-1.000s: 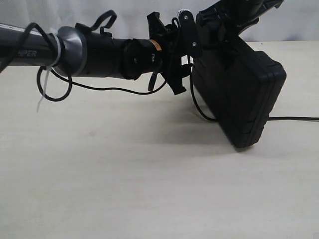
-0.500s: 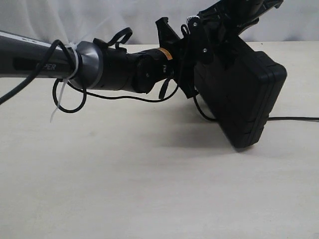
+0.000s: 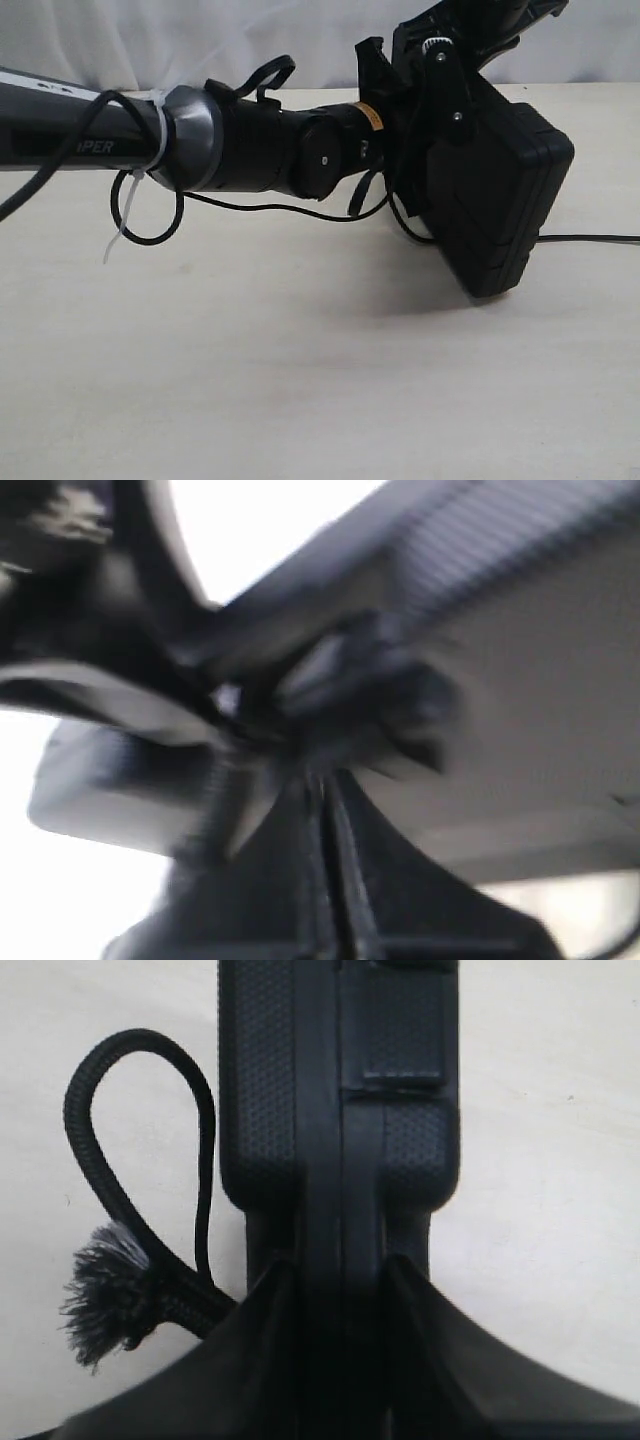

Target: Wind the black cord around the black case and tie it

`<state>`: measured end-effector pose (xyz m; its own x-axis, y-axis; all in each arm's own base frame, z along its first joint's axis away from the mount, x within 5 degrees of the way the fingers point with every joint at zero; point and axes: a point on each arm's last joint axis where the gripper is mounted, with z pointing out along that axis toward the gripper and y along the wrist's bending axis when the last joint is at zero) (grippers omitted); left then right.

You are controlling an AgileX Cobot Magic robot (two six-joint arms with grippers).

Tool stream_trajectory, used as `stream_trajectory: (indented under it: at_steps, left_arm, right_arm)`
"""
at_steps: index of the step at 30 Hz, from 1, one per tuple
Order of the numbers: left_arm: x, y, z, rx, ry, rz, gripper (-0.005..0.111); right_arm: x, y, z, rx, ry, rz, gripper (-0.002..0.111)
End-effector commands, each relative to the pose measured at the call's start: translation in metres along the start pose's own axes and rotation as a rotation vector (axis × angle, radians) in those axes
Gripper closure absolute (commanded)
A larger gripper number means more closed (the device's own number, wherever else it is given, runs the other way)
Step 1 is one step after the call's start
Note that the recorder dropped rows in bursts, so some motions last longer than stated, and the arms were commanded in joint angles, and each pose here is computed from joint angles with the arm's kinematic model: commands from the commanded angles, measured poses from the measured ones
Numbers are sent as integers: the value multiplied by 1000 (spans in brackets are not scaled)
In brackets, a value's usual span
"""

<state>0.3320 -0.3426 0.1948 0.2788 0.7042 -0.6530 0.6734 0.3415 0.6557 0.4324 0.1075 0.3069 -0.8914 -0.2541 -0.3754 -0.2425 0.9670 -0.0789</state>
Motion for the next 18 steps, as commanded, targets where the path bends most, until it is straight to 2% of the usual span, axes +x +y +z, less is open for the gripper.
stream_trajectory:
  at_steps: [1, 6, 9, 11, 12, 13, 15, 18]
  left_arm:
    - [-2, -6, -1, 45, 14, 3, 107]
    - [-5, -10, -3, 79, 6, 113, 107]
    - [-14, 7, -17, 80, 3, 109, 104]
    - [-5, 19, -20, 87, 33, 176, 77]
    - [8, 26, -17, 78, 58, 216, 61]
    - [13, 31, -16, 70, 67, 232, 57]
    - [25, 40, -13, 31, 83, 272, 57]
    - [33, 44, -8, -18, 84, 273, 57]
  right_arm:
    - [-1, 0, -4, -7, -19, 4, 104]
    - [-1, 0, -4, -7, -19, 2, 104]
    - [-1, 0, -4, -7, -19, 2, 104]
    - [-1, 0, -4, -12, -19, 3, 104]
    - [-1, 0, -4, -12, -19, 3, 104]
    - [-1, 0, -4, -12, -19, 3, 104]
    - [-1, 0, -4, -12, -19, 3, 104]
    - [-1, 0, -4, -12, -19, 3, 104]
